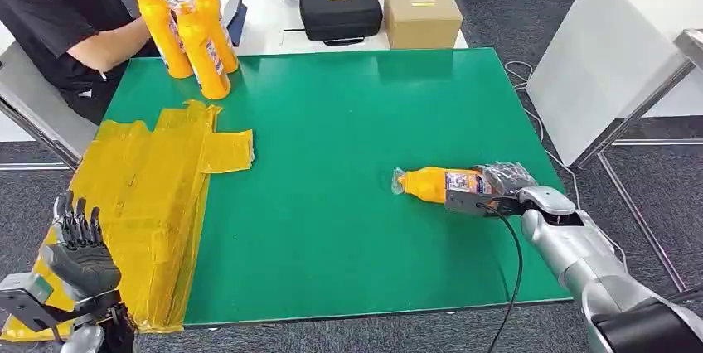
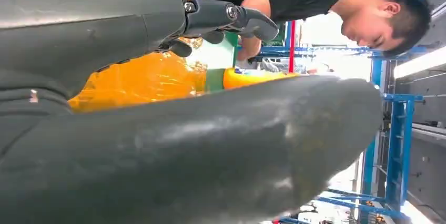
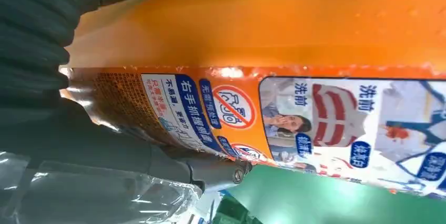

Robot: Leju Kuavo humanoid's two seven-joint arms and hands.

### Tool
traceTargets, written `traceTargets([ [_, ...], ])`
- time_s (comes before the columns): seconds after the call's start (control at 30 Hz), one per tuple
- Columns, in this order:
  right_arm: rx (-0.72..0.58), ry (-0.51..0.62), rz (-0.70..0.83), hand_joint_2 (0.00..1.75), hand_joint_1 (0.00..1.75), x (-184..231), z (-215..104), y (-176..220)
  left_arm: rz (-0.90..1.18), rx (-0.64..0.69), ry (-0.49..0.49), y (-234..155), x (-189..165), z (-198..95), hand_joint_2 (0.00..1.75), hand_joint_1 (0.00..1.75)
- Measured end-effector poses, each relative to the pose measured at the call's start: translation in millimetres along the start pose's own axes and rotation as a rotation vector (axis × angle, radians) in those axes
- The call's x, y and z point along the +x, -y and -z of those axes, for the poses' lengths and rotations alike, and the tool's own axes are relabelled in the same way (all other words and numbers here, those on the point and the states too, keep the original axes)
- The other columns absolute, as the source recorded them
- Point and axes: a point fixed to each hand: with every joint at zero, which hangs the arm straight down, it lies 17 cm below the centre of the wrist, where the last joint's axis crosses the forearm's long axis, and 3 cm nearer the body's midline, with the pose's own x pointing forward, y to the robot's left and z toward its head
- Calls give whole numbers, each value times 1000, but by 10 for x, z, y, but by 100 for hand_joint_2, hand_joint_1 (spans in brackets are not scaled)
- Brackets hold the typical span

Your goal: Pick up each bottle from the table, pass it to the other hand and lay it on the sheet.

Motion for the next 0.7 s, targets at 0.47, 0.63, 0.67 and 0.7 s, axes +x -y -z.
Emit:
traceTargets([
  [0.47,-383,441,359,175,175,2717,-292,793,-257,-106,-159,750,-191,-230,175,0],
  [0.63,-468,579,434,175,175,3695,-497,1303,-337,-122,-150,1047,-81,-138,175,0],
  [0.67,-477,605,442,175,175,3864,-547,1378,-348,-123,-146,1078,-58,-120,175,0],
  [0.7,-478,629,451,175,175,4026,-594,1428,-354,-125,-141,1110,-34,-104,175,0],
])
